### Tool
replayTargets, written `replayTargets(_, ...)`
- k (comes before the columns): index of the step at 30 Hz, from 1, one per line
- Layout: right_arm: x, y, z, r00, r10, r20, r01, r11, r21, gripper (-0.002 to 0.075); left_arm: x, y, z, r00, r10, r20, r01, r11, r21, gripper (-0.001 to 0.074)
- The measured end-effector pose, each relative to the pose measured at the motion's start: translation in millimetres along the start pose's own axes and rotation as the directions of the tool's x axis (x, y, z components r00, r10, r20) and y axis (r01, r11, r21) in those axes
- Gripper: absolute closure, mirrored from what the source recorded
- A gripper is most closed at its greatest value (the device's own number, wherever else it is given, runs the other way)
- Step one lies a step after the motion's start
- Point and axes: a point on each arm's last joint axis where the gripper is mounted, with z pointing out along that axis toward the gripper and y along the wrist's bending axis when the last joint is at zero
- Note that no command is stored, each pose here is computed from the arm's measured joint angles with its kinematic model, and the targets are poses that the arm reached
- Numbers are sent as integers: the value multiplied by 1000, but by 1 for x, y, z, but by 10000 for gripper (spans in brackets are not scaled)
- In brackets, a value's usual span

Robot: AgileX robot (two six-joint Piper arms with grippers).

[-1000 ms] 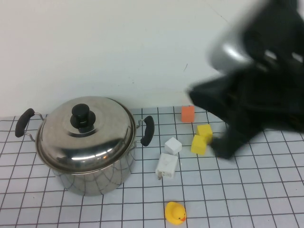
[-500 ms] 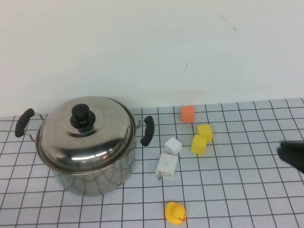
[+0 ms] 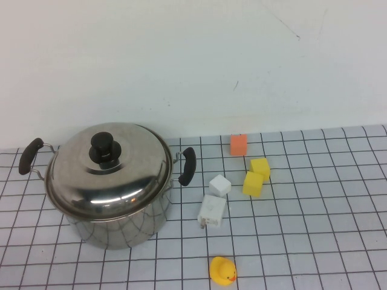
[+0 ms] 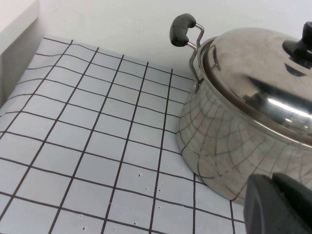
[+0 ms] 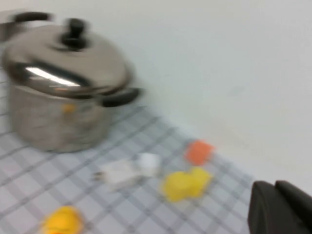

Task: Cover the pot

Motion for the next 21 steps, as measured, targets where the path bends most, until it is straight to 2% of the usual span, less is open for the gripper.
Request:
replayTargets(3,17,-8,-15,1000,-4,13,2,990,138,728,0,0,0,1000,0,0,0,1000,0,738)
replayTargets(6,31,-14,-32,999,39,-11,-34,958,285,728,0,0,0,1000,0,0,0,1000,0,738)
replayTargets(10,48,-15,-50,988,139,-62,-96,884,457,728,0,0,0,1000,0,0,0,1000,0,738)
replayTargets(13,61,-15,-58,979,190,-77,-112,809,577,728,0,0,0,1000,0,0,0,1000,0,738)
replayTargets(16,73,-12,-58,969,237,-75,-138,764,630,728,0,0,0,1000,0,0,0,1000,0,738)
replayTargets(21,90,-6,-51,943,327,-54,-233,768,596,728,0,0,0,1000,0,0,0,1000,0,738)
